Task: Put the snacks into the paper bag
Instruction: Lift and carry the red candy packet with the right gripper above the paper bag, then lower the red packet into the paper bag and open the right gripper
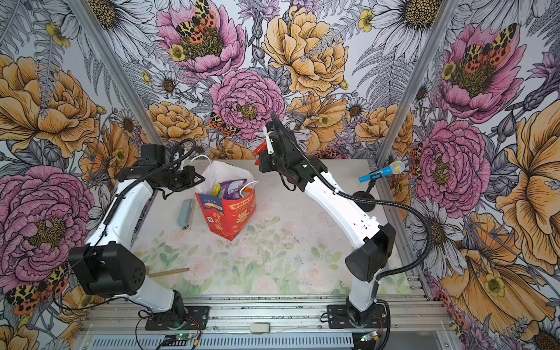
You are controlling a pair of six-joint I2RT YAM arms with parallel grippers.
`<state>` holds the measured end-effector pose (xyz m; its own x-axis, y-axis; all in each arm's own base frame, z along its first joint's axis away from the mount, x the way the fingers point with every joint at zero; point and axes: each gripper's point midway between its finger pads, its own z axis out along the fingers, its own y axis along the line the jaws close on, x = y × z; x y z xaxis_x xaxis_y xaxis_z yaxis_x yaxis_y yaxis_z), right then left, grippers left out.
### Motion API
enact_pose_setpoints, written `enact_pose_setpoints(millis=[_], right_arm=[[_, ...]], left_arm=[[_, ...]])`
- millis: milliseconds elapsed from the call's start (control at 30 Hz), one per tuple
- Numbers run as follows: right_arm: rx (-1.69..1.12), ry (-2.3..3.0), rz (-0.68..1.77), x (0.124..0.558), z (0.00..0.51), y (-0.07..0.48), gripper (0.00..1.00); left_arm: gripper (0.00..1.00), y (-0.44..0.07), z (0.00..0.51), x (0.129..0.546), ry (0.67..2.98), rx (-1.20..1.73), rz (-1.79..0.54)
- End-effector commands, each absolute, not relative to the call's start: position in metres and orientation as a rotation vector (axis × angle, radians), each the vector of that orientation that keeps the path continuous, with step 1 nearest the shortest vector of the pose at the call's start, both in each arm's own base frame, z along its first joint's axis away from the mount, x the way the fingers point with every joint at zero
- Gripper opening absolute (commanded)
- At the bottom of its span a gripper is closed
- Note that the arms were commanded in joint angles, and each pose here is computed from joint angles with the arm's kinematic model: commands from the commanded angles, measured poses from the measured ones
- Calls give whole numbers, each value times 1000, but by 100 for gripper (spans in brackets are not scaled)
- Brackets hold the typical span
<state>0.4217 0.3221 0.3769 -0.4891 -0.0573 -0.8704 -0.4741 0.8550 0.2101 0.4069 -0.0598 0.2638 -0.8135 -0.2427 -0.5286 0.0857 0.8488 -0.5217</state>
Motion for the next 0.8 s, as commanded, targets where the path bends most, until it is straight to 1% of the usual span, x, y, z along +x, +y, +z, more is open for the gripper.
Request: enact_pose_setpoints(millis=[0,200,400,533,767], right_arm=[[-473,2014,507,418,386,343,0],[-586,2011,542,404,378,390,0],[-688,2053,567,379,350,427,0],[-728,2081,561,369,334,440,0],[-741,2141,541,369,306,447,0]], left_arm=[[0,-60,263,404,2421,-125,-720],[0,-60,263,404,2419,-125,-721],[0,-60,264,404,2418,-126,-724],[0,-60,265,404,2416,-126,-723],[0,-60,265,404,2415,-127,-723]])
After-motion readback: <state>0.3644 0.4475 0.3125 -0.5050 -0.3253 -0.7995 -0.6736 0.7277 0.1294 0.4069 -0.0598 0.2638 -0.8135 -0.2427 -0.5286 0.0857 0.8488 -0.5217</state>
